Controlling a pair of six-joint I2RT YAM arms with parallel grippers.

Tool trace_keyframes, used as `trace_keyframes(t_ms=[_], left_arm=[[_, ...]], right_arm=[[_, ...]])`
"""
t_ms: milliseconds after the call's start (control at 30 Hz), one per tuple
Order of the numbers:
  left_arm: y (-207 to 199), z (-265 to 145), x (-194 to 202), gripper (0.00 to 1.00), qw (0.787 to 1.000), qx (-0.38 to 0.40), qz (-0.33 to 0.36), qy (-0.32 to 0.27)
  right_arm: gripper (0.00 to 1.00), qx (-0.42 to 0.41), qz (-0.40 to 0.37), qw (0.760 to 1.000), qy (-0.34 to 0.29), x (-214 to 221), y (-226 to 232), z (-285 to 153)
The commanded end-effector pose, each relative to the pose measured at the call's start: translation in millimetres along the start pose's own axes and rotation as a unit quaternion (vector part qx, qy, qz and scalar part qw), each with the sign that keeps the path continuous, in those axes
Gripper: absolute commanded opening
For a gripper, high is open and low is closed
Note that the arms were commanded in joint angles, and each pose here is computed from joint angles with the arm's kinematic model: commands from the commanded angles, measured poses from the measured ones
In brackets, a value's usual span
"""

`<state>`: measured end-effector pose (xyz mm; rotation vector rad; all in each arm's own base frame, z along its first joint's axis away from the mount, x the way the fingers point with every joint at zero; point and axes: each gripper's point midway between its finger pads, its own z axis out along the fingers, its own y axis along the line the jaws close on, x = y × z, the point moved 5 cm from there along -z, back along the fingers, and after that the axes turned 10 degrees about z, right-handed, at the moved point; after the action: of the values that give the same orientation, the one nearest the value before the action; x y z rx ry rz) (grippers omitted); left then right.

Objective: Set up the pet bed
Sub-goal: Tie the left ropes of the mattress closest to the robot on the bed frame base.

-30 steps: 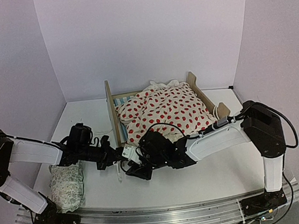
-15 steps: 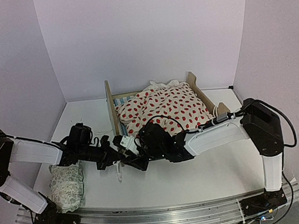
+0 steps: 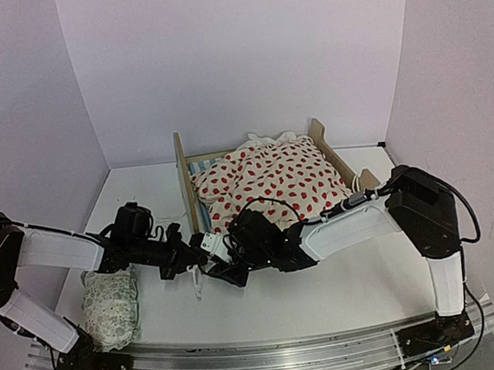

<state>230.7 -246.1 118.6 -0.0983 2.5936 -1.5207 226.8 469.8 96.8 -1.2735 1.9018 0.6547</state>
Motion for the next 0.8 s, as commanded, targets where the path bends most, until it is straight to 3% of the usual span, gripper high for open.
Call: trace_keyframes(t_ms=[0,333,400,467,500,633,700,767], left_arm=[[-34,-3,-17,0.00,0.998,0.050,0.037,-0.011],[-32,-3,-15,0.00,0.998,0.047,0.037,-0.011],[-32,-3,-16,0.00,0.998,0.046,0.037,-0.012],[-33,-3,-17,0.00,0.998,0.047,0.039,-0.014],[-33,-3,-17,0.00,0.998,0.048,0.039,-0.015],[-35,-4,-18,0.00,0.998,0.051,0.040,-0.019],[-34,-3,-18,0.06,0.998,0.051,0.040,-0.019],[-34,-3,-18,0.26,0.998,0.051,0.040,-0.018]], right_arm=[[0.37,0.005,-0.009,1.000,-0.016,-12,-4,6],[0.33,0.007,-0.009,0.999,-0.041,-30,-6,2],[0.25,0.007,-0.008,0.999,-0.043,-31,-7,2],[0.05,0.009,-0.006,0.999,-0.041,-30,-7,1],[0.00,0.010,-0.006,0.999,-0.040,-29,-7,0],[0.00,0.014,-0.005,0.999,-0.031,-20,-7,-6],[0.00,0.015,-0.004,0.999,-0.030,-19,-7,-8],[0.00,0.015,-0.001,0.999,-0.031,-20,-7,-9]])
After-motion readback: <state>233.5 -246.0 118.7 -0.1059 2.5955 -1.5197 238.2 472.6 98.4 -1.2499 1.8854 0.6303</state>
